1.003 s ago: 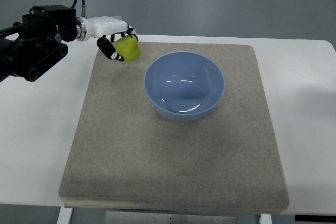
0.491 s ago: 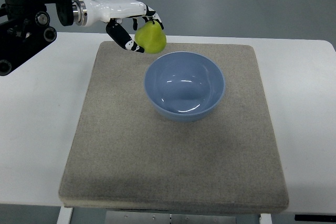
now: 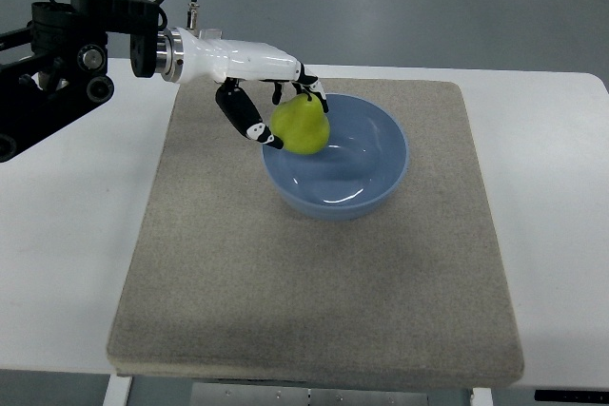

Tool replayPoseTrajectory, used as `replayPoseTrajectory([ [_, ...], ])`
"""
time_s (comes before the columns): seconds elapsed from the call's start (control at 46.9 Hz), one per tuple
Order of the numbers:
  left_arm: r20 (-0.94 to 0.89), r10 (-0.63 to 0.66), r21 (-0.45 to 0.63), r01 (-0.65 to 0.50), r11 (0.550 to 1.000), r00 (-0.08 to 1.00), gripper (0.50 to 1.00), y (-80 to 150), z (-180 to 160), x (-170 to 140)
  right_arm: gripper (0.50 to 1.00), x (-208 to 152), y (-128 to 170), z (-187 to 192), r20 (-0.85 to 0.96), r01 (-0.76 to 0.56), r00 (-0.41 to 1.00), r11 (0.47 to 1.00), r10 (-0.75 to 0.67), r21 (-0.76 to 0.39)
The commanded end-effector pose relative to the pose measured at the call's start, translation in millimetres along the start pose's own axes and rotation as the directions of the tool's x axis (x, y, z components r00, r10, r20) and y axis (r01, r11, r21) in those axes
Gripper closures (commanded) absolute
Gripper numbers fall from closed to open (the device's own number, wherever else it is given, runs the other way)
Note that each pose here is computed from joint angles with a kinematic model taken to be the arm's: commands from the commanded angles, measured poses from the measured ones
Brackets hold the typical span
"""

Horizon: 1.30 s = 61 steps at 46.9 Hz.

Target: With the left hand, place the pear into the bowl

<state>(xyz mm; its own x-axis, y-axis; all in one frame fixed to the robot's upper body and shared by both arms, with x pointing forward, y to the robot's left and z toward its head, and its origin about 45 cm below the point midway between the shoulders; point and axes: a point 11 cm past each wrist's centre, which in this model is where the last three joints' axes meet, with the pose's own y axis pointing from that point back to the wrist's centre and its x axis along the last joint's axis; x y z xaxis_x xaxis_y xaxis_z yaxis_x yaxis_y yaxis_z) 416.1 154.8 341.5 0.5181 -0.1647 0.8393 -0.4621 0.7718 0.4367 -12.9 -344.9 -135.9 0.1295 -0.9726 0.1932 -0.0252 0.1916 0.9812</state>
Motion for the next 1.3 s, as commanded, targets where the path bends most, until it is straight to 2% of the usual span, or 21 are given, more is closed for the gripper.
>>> replayPoseTrajectory([
  [0.0, 0.001, -0.012, -0.004, 0.012, 1.0, 1.0, 1.0, -4.3, 1.6, -3.4, 0.576, 0.0, 0.0, -0.3, 0.0, 0.0, 1.0, 1.0, 0.0, 0.001],
  [0.192, -0.014, -0.026, -0.006, 0.026, 1.0, 1.0, 1.0, -7.6, -0.1, -13.4, 0.576, 0.0, 0.0, -0.3, 0.0, 0.0, 1.0, 1.0, 0.0, 0.001],
  [0.299, -0.018, -0.026, -0.029, 0.026, 0.999, 0.999, 0.997, -16.8, 6.7, -15.8, 0.576, 0.0, 0.0, -0.3, 0.0, 0.0, 1.0, 1.0, 0.0, 0.001],
  [0.363, -0.016, -0.023, -0.033, 0.023, 0.999, 1.0, 0.913, -18.0, 8.4, -14.7, 0.576, 0.0, 0.0, -0.3, 0.001, 0.0, 1.0, 1.0, 0.0, 0.001],
  [0.427, -0.016, -0.025, -0.035, 0.024, 0.999, 1.0, 0.804, -18.6, 8.9, -15.2, 0.576, 0.0, 0.0, -0.3, 0.0, 0.0, 1.0, 1.0, 0.0, 0.001],
  [0.491, -0.016, -0.025, -0.035, 0.024, 0.999, 1.0, 0.744, -18.6, 8.9, -15.2, 0.576, 0.0, 0.0, -0.3, 0.001, 0.0, 1.0, 1.0, 0.0, 0.001],
  [0.619, -0.018, -0.023, -0.036, 0.022, 0.999, 1.0, 0.656, -18.5, 9.0, -14.7, 0.576, 0.0, 0.0, -0.3, 0.001, 0.0, 1.0, 1.0, 0.0, 0.001],
  [0.704, -0.02, -0.019, -0.037, 0.019, 0.999, 1.0, 0.641, -18.3, 9.2, -14.0, 0.576, 0.0, 0.0, -0.3, 0.0, 0.0, 1.0, 1.0, 0.0, 0.001],
  [0.789, -0.026, -0.01, -0.041, 0.009, 0.999, 1.0, 0.577, -18.2, 9.5, -13.1, 0.576, 0.0, 0.0, -0.3, 0.0, 0.0, 1.0, 1.0, 0.0, 0.001],
  [0.981, -0.178, 0.058, -0.097, -0.076, 0.992, 0.982, 0.508, -16.3, 12.8, -3.1, 0.576, 0.0, 0.0, -0.3, 0.0, 0.0, 1.0, 1.0, 0.0, 0.001],
  [1.109, -0.437, 0.126, -0.133, -0.203, 0.97, 0.89, 0.508, -9.1, 4.9, 15.1, 0.574, 0.0, 0.0, -0.3, 0.0, 0.0, 1.0, 1.0, 0.0, 0.001],
  [1.28, -0.761, 0.191, -0.104, -0.408, 0.907, 0.62, 0.506, 9.7, -22.1, 37.5, 0.576, 0.0, 0.0, -0.3, 0.0, 0.0, 1.0, 1.0, 0.0, 0.001],
])
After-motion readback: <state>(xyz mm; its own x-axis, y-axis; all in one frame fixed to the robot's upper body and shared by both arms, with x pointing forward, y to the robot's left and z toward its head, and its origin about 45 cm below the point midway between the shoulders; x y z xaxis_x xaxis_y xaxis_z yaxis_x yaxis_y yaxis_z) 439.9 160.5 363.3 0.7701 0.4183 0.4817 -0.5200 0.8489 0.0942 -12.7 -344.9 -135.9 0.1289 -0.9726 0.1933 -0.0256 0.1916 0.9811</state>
